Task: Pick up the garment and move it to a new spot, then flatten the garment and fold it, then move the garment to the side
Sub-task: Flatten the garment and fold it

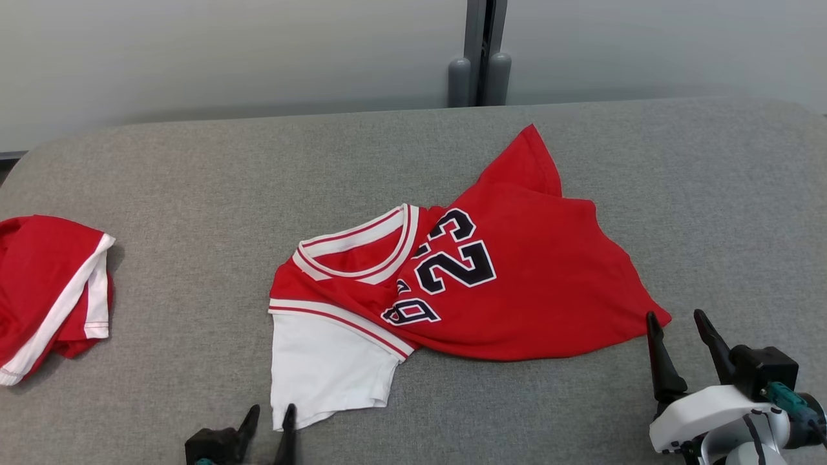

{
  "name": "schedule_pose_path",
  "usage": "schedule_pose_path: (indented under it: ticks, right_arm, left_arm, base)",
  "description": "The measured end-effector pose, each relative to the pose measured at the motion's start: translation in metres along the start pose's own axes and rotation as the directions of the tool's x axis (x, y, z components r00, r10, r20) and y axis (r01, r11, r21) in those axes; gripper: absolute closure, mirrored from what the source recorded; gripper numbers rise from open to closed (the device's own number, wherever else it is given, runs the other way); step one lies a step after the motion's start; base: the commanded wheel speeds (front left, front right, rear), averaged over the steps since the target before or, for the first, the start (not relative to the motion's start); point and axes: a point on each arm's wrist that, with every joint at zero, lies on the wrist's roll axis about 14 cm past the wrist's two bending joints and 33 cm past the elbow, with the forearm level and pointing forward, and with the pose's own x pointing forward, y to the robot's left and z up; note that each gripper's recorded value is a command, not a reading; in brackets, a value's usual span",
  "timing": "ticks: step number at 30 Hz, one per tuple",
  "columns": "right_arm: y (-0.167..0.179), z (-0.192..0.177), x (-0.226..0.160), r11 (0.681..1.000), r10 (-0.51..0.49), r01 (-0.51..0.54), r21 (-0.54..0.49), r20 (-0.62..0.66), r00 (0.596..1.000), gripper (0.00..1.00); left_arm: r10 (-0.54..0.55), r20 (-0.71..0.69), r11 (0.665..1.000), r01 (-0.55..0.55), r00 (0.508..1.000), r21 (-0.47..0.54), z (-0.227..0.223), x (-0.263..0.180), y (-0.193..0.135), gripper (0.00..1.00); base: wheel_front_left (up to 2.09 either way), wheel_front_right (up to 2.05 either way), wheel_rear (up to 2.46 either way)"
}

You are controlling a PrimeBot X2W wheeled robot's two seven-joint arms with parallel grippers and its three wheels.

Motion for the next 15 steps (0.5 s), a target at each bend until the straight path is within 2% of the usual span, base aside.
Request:
schedule_pose_path:
  ticks: [1,15]
  right_arm:
    - [-0.001,-0.002,0.001,1.0,-0.003,0.003,0.002,-0.008,1.0,0.0]
    - [-0.006,-0.047,0.025,0.999,-0.028,0.033,0.027,-0.166,0.986,0.0]
  left_arm:
    - [-0.002,-0.002,1.0,0.002,1.0,0.003,0.0,0.002,0.0,1.0]
    - [-0.024,0.005,1.0,0.024,1.0,0.01,0.005,0.01,-0.002,1.0]
  base:
    - [0.0,0.0,0.0]
    - [0.0,0.0,0.0]
